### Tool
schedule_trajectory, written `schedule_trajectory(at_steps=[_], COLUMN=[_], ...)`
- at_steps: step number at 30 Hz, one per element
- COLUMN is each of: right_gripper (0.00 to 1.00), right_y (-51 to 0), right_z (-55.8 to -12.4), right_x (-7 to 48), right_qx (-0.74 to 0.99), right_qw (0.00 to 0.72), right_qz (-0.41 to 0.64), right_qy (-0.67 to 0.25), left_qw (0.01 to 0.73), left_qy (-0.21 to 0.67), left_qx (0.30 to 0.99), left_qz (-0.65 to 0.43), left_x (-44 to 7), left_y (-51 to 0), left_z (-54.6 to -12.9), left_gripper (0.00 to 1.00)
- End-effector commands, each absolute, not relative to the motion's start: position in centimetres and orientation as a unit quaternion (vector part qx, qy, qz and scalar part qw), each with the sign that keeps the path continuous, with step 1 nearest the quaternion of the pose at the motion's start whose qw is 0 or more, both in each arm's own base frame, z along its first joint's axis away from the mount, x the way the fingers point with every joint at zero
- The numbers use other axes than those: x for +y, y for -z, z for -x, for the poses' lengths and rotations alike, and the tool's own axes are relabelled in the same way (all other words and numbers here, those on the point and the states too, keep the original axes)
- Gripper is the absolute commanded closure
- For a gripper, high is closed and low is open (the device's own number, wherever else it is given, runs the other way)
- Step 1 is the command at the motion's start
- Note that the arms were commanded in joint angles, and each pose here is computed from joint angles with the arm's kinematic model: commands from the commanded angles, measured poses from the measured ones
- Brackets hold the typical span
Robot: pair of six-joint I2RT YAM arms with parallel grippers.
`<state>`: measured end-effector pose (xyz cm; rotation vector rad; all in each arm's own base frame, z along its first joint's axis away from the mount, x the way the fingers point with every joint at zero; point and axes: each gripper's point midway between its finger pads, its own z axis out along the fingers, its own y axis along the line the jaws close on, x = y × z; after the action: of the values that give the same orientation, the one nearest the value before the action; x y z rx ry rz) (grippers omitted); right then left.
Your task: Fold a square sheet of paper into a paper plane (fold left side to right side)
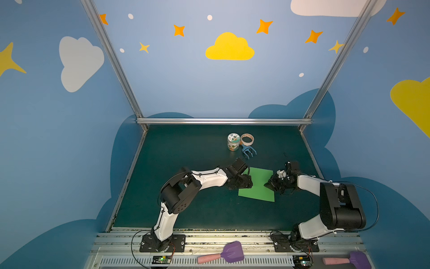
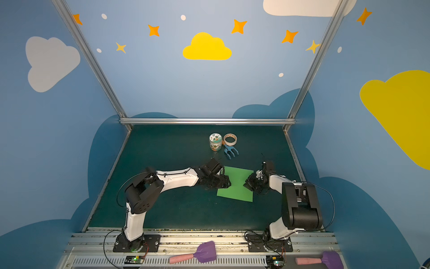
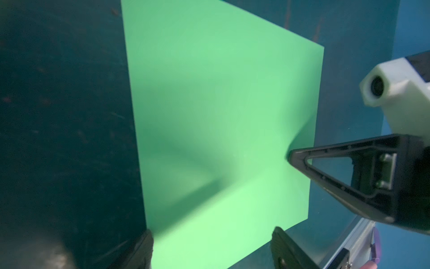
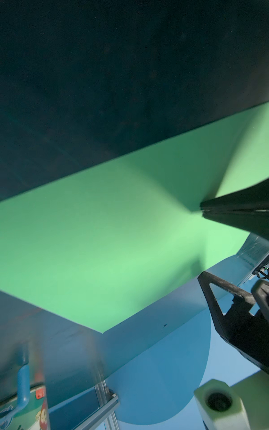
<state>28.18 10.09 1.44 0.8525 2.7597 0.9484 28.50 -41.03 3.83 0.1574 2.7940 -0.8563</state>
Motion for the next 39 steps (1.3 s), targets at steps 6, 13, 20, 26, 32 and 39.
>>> schedule_trajectory(at_steps=[6, 13, 20, 26, 32, 39], right_gripper=[0.97, 0.97, 0.97, 0.97, 0.97, 0.97], right_y=[-0.1, -0.1, -0.1, -0.2, -0.1, -0.2], right_z=[-26.9, -26.7, -26.6, -26.6, -26.5, -26.4], right_x=[9.6, 9.5, 9.6, 9.6, 9.6, 9.5], right_qx=[0.912, 0.912, 0.913, 0.913, 0.912, 0.912], right_qw=[0.023, 0.021, 0.019, 0.019, 0.019, 0.020], right_qz=[-0.297, -0.298, -0.297, -0.295, -0.296, -0.298], right_qy=[-0.281, -0.280, -0.281, -0.283, -0.281, -0.281], left_qw=[0.061, 0.091, 0.098, 0.078, 0.057, 0.059], left_qy=[0.243, 0.234, 0.216, 0.241, 0.250, 0.244], left_qx=[0.965, 0.967, 0.971, 0.967, 0.966, 0.968], left_qz=[-0.078, -0.048, 0.009, 0.031, 0.022, 0.015], left_x=[-40.4, -38.1, -35.9, -36.7, -38.8, -39.6], left_y=[2.2, 0.2, -0.4, 0.7, 1.3, 2.4], left_z=[-27.9, -28.7, -24.9, -22.8, -21.7, -23.0], left_gripper=[0.17, 0.17, 0.17, 0.17, 0.17, 0.15])
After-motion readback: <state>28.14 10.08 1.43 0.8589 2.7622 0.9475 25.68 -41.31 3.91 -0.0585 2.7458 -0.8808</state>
